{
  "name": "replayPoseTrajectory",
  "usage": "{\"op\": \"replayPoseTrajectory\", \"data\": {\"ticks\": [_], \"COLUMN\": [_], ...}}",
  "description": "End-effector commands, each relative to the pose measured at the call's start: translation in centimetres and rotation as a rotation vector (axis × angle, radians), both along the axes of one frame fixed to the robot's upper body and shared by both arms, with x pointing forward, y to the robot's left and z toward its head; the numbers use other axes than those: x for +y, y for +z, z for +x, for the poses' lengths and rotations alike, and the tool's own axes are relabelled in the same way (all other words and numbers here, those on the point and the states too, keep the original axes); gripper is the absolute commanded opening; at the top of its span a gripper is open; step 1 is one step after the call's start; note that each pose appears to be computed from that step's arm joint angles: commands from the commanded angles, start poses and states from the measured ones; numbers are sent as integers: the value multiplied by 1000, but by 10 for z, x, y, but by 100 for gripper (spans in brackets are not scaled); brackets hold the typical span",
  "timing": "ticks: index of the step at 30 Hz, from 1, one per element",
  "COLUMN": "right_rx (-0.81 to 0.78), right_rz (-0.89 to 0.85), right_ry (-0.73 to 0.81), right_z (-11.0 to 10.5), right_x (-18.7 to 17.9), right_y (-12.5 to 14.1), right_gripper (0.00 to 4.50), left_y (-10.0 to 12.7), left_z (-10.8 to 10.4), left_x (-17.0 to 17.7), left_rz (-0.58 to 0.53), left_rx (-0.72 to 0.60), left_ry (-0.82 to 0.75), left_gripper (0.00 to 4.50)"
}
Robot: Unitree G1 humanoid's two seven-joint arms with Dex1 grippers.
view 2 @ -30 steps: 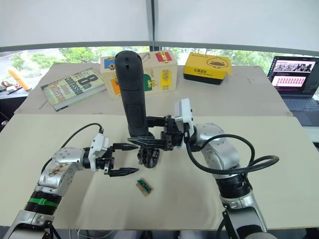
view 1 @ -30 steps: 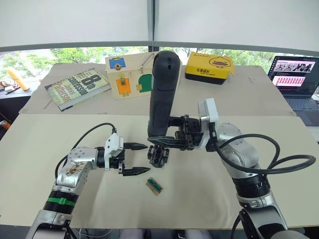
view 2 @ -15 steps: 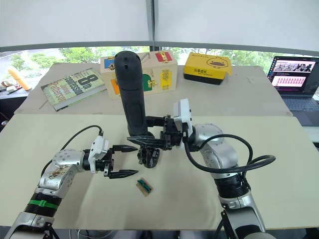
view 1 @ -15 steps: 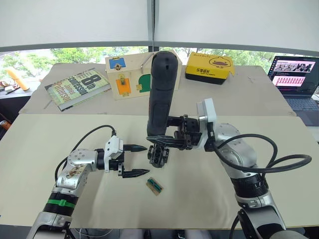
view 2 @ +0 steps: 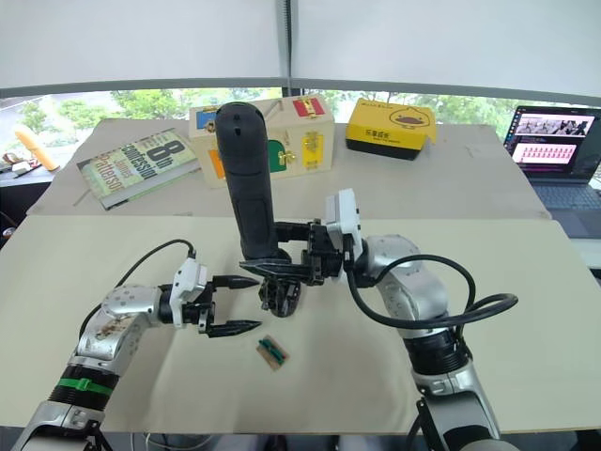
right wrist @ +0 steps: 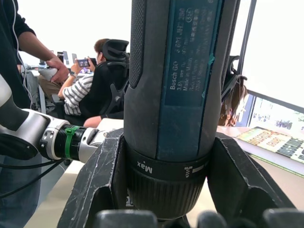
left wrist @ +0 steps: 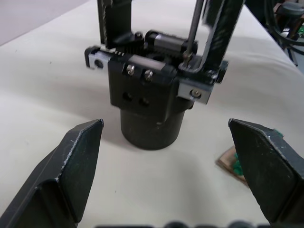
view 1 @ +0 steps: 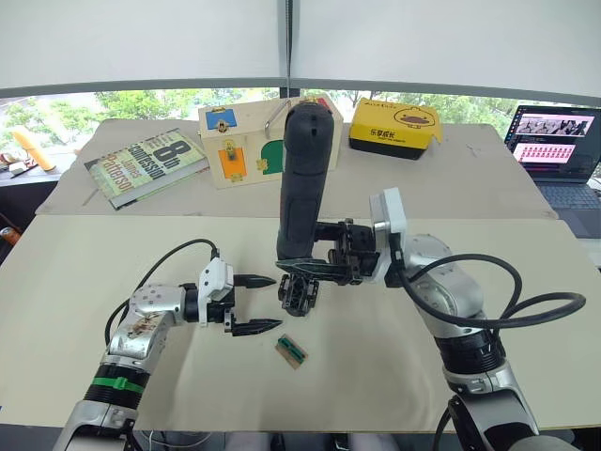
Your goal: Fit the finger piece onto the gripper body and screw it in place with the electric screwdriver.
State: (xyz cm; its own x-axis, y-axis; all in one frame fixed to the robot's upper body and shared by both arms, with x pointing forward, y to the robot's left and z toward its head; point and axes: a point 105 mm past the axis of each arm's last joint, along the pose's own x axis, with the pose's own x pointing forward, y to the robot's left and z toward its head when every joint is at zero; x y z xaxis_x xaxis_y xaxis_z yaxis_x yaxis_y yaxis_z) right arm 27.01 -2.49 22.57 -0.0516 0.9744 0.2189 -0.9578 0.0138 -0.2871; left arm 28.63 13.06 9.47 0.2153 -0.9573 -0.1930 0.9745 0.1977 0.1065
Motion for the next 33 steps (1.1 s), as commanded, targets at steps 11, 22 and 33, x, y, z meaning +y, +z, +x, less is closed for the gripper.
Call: {"op": "replayPoseTrajectory", "data": {"ticks": [11,22,33], "right_rx": [-73,-70,-66], "right_rz": [25,18,24], "right_ry": [1,2,-13], "right_z": [-5,-3,-2], "right_x": [-2,-1,-2], "right_y": [12,11,12], "right_gripper": [195,195,195], "left_y": [-8,-16,-16], "left_z": [12,20,25], "left_x": [-11,-34,-42], "left_rz": [7,15,19], "left_rx": [-30,-17,-19], "left_ry": [1,-65,-83], "left_gripper": [450,450,450]}}
